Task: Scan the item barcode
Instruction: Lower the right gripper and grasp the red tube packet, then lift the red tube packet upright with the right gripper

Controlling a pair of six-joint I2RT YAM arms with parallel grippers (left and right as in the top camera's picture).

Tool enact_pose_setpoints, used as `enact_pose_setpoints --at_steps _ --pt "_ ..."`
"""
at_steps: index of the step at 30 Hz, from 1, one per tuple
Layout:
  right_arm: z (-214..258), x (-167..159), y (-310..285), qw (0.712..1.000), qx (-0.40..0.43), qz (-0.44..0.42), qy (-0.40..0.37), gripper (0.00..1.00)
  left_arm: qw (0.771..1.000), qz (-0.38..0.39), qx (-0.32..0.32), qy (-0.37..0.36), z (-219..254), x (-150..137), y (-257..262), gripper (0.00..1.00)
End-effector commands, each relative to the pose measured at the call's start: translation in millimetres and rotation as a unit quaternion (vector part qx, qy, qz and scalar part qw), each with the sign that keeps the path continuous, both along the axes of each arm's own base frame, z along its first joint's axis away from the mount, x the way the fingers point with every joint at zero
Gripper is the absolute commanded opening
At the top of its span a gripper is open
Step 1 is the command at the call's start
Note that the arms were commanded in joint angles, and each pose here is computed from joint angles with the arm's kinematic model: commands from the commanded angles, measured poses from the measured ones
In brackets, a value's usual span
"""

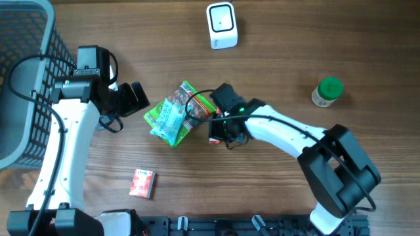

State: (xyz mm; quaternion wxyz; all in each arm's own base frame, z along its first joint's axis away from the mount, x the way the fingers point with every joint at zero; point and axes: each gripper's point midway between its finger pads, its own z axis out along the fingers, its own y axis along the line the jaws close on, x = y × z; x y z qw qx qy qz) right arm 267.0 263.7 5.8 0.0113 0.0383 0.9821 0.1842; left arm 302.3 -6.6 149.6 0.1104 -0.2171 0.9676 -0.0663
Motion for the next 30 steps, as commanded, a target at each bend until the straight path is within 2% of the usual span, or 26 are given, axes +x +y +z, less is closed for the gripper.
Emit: enact_pose_setpoints --at_steps 1,8,11,15,23,26,30 --pt "21.6 -13.2 -3.9 0.983 0.055 0.174 -0.030 0.04 1.000 -0.005 -0.003 0.000 -0.4 -0.1 -0.4 1.00" --pt "58.9 -28.6 -35.2 0.936 0.066 0.334 -0.088 0.04 1.000 -0.005 -0.003 0.000 -0.4 -0.1 -0.4 1.00" --pt "81.4 -33.4 -41.3 0.916 0.078 0.374 -0.124 0.04 1.000 -0.005 -0.003 0.000 -0.4 -0.1 -0.4 1.00" --pt "120.7 -44.3 -38.3 0.875 0.108 0.430 -0.195 0.04 1.000 -0.005 -0.002 0.000 -0.4 -0.1 -0.3 1.00" --pt "192.5 -57.2 -43.3 0.827 0.116 0.445 -0.324 0.04 1.000 -0.005 -0.003 0.000 -0.4 -0.1 -0.4 1.00" --pt "208.1 -65.9 -48.0 0.822 0.116 0.443 -0.340 0.04 1.000 -0.005 -0.003 0.000 -0.4 -0.1 -0.4 1.00" --pt "220.7 -74.0 -52.4 0.828 0.120 0.429 -0.341 0.04 1.000 -0.005 -0.002 0.000 -0.4 -0.1 -0.3 1.00"
